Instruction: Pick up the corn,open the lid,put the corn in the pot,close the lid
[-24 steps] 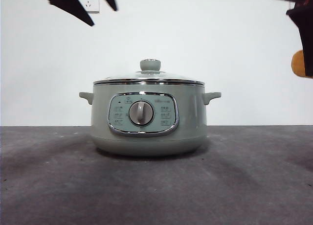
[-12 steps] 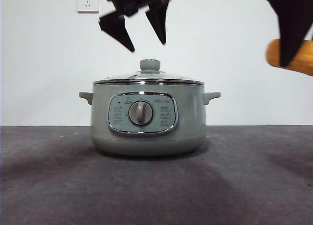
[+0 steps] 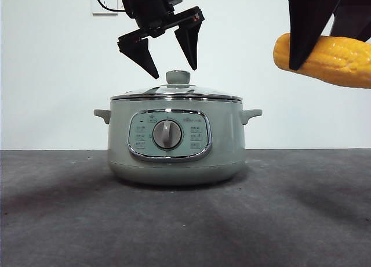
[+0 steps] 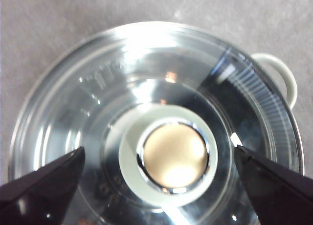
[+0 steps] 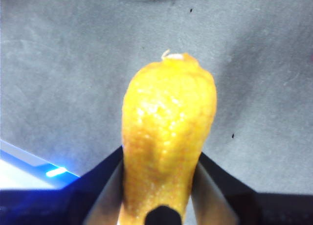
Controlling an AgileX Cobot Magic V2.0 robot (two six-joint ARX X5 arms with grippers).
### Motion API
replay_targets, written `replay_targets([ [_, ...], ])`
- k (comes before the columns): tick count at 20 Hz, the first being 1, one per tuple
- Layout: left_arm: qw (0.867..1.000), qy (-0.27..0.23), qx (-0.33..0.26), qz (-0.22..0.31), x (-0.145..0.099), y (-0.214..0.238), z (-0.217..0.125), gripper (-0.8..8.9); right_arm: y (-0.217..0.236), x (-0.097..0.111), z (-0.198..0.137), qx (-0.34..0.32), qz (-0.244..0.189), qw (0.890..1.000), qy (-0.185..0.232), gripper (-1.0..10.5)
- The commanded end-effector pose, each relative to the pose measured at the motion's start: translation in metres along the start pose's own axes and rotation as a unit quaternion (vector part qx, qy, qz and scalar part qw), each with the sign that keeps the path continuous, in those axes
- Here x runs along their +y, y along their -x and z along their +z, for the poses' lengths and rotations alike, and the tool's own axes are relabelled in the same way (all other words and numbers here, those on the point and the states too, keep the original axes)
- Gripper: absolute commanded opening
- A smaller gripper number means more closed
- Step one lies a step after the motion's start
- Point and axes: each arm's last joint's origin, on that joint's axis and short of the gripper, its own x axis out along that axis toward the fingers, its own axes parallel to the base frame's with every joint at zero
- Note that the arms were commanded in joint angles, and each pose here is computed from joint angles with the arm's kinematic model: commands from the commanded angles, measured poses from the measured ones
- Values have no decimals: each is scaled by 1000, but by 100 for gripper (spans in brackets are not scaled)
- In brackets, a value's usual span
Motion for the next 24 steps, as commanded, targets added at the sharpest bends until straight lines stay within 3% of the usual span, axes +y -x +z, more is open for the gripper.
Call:
replay_targets([
  [1,1000,3,14,-1,-1,-10,-2,532,1,0,0,-4,0,1000,-6,-8],
  [13,1000,17,21,-14,-8,-19,-2,527,1,0,1,-8,-13,1000,-6,-8],
  [15,999,21,28,-15,-9,-24,-3,459,1,0,1,-8,-13,1000,-6,-8],
  [17,999,18,29,-16,-12,-29,-3,452,1,0,1,-8,-13,1000,-6,-8],
  [22,1000,8,7,-8,-20,-30,1,-10,1,0,1,-8,-13,1000,-6,-8],
  [24,1000,10,5,-8,-20,-30,2,-10,1,0,0,-7,-13,1000,-6,-8],
])
